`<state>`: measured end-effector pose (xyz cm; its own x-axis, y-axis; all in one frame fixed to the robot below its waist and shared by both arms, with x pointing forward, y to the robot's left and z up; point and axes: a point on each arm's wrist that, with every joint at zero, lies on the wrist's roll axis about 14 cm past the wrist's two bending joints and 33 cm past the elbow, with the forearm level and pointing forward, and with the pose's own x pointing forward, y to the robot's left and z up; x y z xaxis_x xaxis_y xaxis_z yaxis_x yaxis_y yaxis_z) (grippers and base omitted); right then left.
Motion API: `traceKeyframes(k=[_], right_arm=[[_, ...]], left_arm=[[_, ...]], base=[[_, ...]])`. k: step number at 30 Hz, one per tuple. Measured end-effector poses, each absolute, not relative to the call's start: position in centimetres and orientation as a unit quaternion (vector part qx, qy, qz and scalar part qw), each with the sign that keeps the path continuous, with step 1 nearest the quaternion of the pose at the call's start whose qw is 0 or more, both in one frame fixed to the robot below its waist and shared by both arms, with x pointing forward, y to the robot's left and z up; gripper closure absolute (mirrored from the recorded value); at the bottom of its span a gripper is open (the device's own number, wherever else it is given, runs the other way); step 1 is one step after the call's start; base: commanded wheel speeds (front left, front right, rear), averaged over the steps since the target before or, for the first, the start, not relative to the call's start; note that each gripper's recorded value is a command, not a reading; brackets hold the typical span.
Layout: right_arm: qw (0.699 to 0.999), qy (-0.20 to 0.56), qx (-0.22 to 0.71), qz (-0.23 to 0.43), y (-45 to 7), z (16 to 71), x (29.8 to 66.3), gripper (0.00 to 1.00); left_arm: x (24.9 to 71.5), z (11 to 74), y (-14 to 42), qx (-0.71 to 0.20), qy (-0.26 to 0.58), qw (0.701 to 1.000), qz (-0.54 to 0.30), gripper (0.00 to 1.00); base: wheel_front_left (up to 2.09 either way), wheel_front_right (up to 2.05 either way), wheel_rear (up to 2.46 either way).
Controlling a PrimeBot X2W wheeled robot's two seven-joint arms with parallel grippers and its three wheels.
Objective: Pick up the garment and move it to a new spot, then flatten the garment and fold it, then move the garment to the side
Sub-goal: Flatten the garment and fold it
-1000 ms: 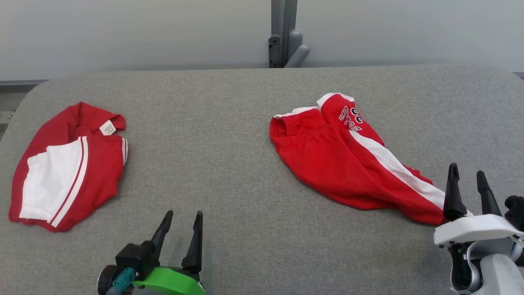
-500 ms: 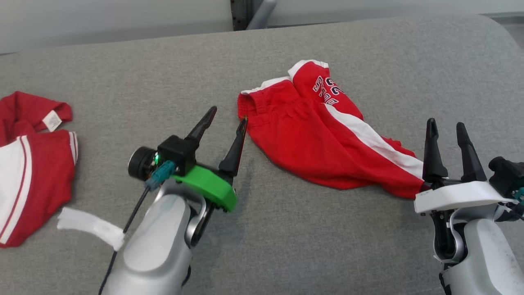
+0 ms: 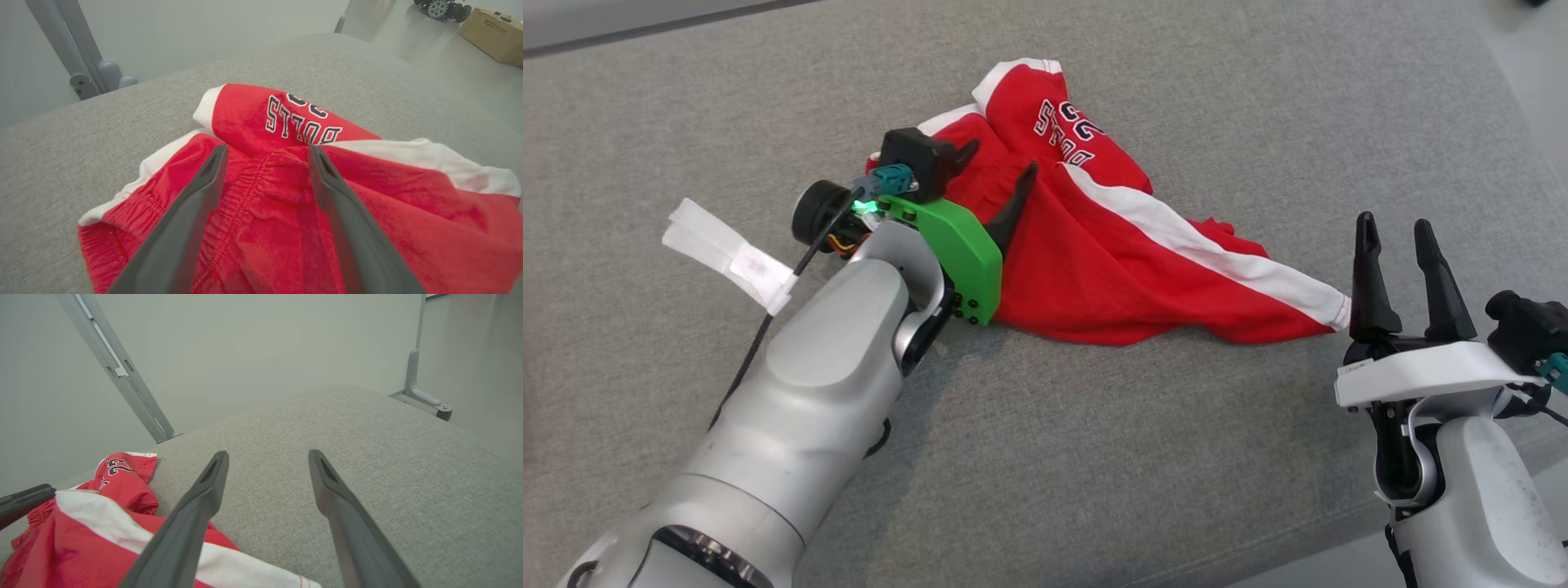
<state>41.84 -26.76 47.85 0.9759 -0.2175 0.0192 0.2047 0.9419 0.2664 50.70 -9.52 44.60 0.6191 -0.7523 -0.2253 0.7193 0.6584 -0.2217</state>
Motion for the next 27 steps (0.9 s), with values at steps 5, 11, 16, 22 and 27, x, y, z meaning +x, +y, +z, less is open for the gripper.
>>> traceKeyframes(k=[5,11,16,22,27], right_arm=[[0.984,-0.012,0.126,-0.126,-28.0,47.0,41.2,0.00],[0.983,-0.005,0.122,-0.139,-28.8,46.5,41.0,0.00],[0.984,-0.009,0.121,-0.130,-28.3,46.7,41.6,0.00],[0.985,-0.013,0.124,-0.115,-27.4,46.9,42.1,0.00],[0.986,-0.010,0.126,-0.110,-26.9,46.8,42.1,0.00]], left_arm=[[51.4,41.4,-9.9,-0.046,0.208,0.886,-0.413,0.00],[50.9,39.3,-10.5,-0.044,0.241,0.871,-0.425,0.00],[50.2,39.3,-10.4,-0.042,0.240,0.867,-0.434,0.82],[49.4,40.3,-10.2,-0.047,0.219,0.868,-0.443,1.00],[49.9,43.1,-9.8,-0.064,0.160,0.881,-0.441,1.00]], base=[[0.00,0.00,0.00],[0.00,0.00,0.00],[0.00,0.00,0.00],[0.00,0.00,0.00],[0.00,0.00,0.00]])
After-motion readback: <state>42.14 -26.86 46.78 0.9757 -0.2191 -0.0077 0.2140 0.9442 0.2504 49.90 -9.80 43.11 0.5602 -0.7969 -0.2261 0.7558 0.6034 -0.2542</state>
